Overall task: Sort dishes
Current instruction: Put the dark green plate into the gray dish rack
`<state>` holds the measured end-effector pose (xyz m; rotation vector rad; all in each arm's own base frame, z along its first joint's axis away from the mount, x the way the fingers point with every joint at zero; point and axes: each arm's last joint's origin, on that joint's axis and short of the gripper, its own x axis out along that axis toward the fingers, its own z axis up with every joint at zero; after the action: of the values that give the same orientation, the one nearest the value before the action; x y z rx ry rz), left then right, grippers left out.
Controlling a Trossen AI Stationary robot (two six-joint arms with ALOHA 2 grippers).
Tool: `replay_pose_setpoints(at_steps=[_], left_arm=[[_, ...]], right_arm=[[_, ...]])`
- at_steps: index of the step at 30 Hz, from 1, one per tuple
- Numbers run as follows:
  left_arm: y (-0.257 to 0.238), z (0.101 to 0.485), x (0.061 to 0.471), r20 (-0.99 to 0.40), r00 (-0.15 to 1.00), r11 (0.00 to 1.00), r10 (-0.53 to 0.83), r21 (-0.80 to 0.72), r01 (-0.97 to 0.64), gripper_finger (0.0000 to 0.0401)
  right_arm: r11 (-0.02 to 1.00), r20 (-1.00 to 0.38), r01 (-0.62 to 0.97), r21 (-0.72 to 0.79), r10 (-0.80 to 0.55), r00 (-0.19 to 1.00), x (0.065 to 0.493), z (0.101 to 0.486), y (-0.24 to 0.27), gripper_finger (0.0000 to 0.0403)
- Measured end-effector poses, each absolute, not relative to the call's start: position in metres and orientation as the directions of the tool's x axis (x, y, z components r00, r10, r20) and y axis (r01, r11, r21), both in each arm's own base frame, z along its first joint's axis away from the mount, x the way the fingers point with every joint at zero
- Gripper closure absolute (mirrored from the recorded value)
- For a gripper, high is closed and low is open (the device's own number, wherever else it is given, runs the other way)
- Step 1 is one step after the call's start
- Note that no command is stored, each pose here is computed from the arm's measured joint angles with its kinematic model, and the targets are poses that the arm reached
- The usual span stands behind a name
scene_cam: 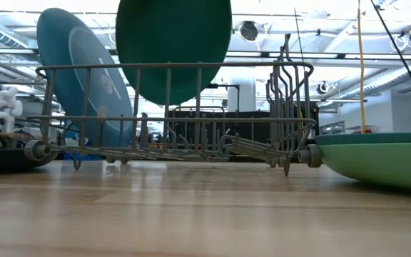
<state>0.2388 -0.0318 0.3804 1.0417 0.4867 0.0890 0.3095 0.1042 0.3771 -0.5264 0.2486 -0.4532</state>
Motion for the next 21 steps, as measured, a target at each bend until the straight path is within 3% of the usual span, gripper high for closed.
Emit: replay_pose_setpoints(at_steps=[4,9,15,21], left_arm=[[-0.037,0.377,0.237,-0.38,0.884,0.497,0.272,0.842,0.209,0.0391],[-0.038,0.371,0.234,-0.438,0.864,0.468,0.249,0.836,0.289,0.0391],[-0.039,0.373,0.237,-0.414,0.877,0.437,0.245,0.854,0.282,0.0391],[-0.039,0.371,0.236,-0.434,0.868,0.44,0.241,0.846,0.3,0.0392]], right_arm=[[0.789,-0.187,0.405,-0.462,-0.533,0.826,0.311,0.366,0.091,0.0207],[0.867,-0.341,0.384,-0.318,-0.482,0.807,0.323,0.342,0.071,0.0221],[0.917,-0.395,0.299,-0.264,-0.385,0.834,0.357,0.313,0.062,0.0235],[0.92,-0.353,0.246,-0.306,-0.35,0.868,0.385,0.292,0.057,0.0244]])
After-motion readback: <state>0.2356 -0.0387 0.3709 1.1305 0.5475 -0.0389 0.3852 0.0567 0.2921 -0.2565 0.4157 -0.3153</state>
